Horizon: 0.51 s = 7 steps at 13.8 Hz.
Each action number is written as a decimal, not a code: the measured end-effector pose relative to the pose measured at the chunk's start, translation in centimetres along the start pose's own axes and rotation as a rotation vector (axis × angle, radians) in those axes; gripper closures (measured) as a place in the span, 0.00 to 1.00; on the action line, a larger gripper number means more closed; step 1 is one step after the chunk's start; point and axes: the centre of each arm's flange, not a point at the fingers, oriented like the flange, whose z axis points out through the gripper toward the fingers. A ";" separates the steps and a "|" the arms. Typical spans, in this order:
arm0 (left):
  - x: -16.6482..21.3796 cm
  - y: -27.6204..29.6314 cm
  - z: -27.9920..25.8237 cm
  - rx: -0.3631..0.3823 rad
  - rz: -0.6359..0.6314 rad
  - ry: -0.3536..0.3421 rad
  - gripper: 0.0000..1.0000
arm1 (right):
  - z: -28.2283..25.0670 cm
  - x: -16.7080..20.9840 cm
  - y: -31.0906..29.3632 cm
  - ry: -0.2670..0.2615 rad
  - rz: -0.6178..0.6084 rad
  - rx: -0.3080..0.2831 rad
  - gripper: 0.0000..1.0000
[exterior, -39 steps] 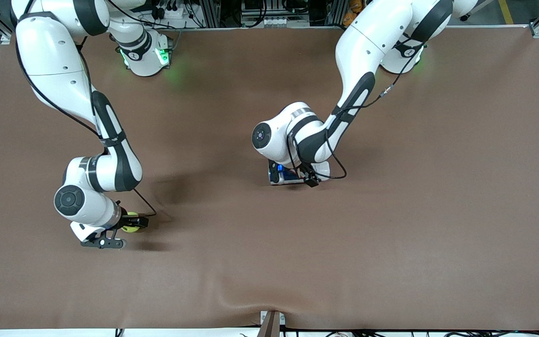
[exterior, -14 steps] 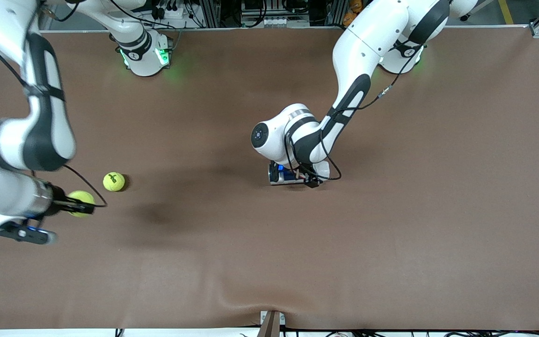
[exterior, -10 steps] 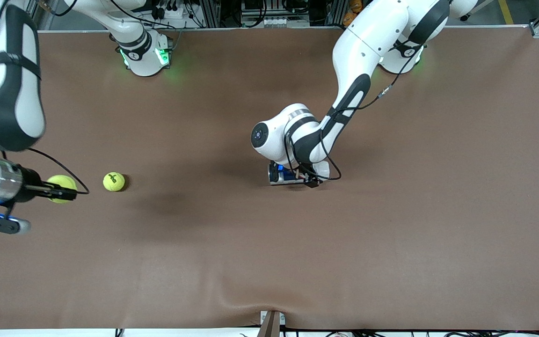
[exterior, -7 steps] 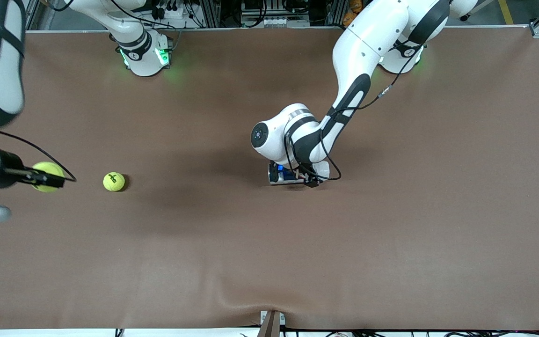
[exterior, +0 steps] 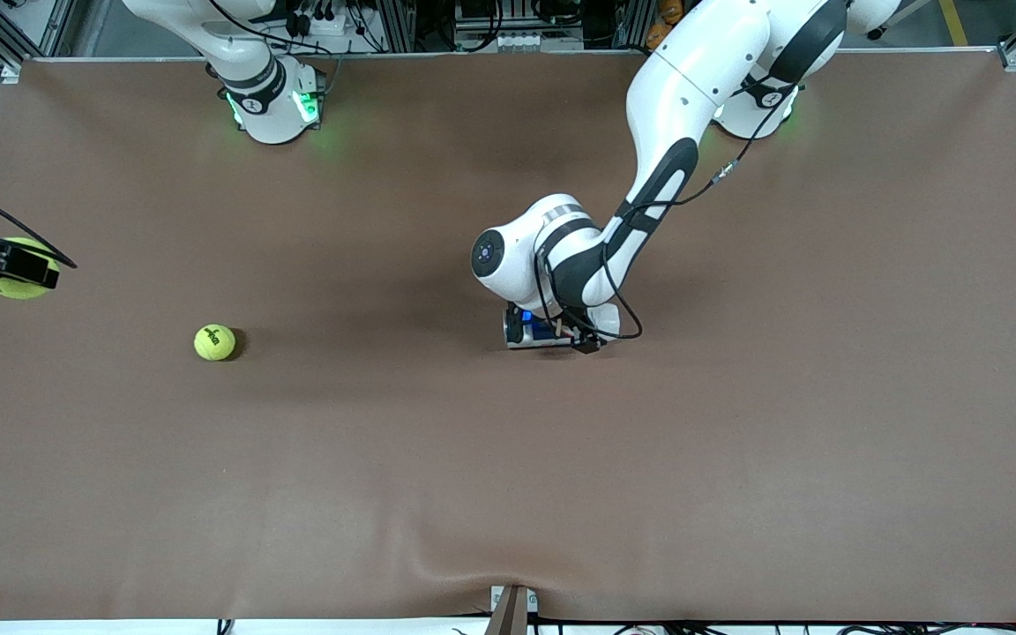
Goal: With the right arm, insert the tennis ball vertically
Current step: 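Lift the ball with the right gripper while the left gripper holds the can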
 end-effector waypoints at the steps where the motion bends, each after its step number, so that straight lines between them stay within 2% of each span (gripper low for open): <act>1: 0.1 0.0 -0.4 0.003 -0.004 0.007 0.21 | 0.3 0.2 -0.1 -0.001 -0.002 0.000 0.33; 4: 0.5 0.1 -2.4 0.017 -0.027 0.048 0.21 | 0.9 0.7 -0.3 -0.001 -0.004 0.000 0.33; 7: 1.6 0.7 -5.4 0.041 -0.073 0.143 0.21 | 1.0 0.7 -0.3 -0.003 -0.004 0.000 0.33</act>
